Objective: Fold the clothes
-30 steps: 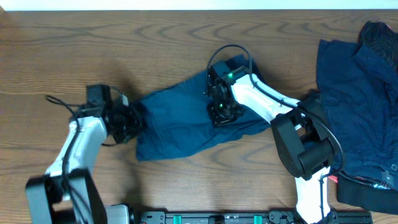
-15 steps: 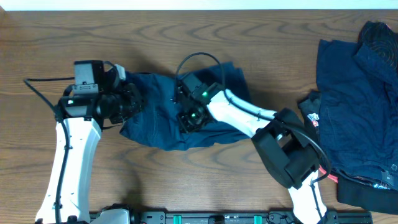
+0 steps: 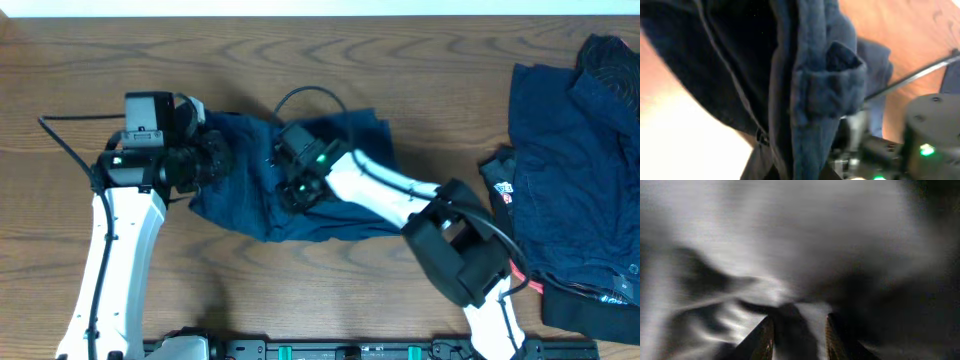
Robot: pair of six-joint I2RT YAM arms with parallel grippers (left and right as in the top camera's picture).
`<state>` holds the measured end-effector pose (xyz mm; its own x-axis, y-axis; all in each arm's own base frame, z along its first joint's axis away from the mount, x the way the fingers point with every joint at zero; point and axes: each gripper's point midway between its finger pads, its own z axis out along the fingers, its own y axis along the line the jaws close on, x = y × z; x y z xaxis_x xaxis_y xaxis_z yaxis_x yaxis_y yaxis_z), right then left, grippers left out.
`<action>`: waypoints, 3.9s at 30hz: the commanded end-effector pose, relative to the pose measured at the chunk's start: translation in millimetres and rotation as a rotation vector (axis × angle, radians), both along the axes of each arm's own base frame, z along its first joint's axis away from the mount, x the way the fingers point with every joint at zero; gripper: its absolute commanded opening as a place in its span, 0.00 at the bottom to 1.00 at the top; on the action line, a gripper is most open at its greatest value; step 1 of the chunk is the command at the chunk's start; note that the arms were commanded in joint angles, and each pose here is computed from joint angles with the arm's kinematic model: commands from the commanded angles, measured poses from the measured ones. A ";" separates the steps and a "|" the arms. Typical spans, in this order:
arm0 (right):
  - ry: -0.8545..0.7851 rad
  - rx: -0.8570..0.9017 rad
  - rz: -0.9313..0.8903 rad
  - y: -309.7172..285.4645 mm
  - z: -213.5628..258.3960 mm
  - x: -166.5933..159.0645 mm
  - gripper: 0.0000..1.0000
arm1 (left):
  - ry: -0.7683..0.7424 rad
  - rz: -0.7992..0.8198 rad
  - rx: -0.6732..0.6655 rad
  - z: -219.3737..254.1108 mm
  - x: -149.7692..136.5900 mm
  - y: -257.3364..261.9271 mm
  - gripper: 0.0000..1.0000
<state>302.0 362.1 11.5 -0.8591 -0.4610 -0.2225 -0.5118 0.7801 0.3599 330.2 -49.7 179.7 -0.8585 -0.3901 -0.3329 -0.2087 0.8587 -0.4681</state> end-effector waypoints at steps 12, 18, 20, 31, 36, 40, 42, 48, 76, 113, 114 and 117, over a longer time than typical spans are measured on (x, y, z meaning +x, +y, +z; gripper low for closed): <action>-0.068 0.079 0.058 6.2 20.0 19.3 0.34 | -0.184 0.023 0.115 56.1 30.7 16.6 0.06; -0.140 0.129 0.077 46.5 7.7 15.8 0.37 | -0.184 0.014 0.114 55.9 30.4 13.4 0.06; -0.138 0.130 0.089 52.4 1.1 11.0 0.36 | -0.188 0.013 0.113 56.5 31.2 12.5 0.06; -0.111 0.174 0.175 91.8 -24.6 -26.5 0.36 | -0.194 0.037 0.090 58.9 34.0 10.4 0.06; -0.146 0.186 0.146 85.1 1.8 -13.4 0.39 | -0.182 0.036 0.090 54.2 33.0 10.4 0.06; -0.188 0.169 0.065 55.6 38.9 15.2 0.40 | -0.160 0.036 0.091 45.9 32.3 10.5 0.06; -0.220 0.141 0.034 32.7 56.4 30.9 0.41 | -0.146 0.035 0.090 40.9 33.5 10.4 0.06; -0.235 -0.042 -0.124 -55.1 63.4 71.1 0.41 | -0.113 0.001 0.089 22.1 44.6 -1.5 0.06; 0.109 -0.323 -0.188 -143.9 -44.8 39.5 0.37 | -0.065 -0.335 0.084 -51.2 56.7 -140.2 0.06; -0.098 0.154 -0.015 -86.2 88.2 97.9 0.34 | 0.109 -0.225 0.198 -108.3 64.4 -75.6 0.61; -0.084 0.144 -0.011 -84.5 80.0 96.6 0.34 | 0.134 -0.227 0.201 -114.5 60.9 -74.7 0.61; -0.051 0.095 -0.019 -87.9 54.2 96.9 0.34 | 0.178 -0.231 0.206 -123.7 54.5 -73.2 0.61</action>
<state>402.7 274.0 96.4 -0.8476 -0.3883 -0.3617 -0.5187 0.7501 0.4102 388.3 -127.0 62.1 -0.9619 -0.1314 -0.2397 -0.0633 0.9601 -0.2723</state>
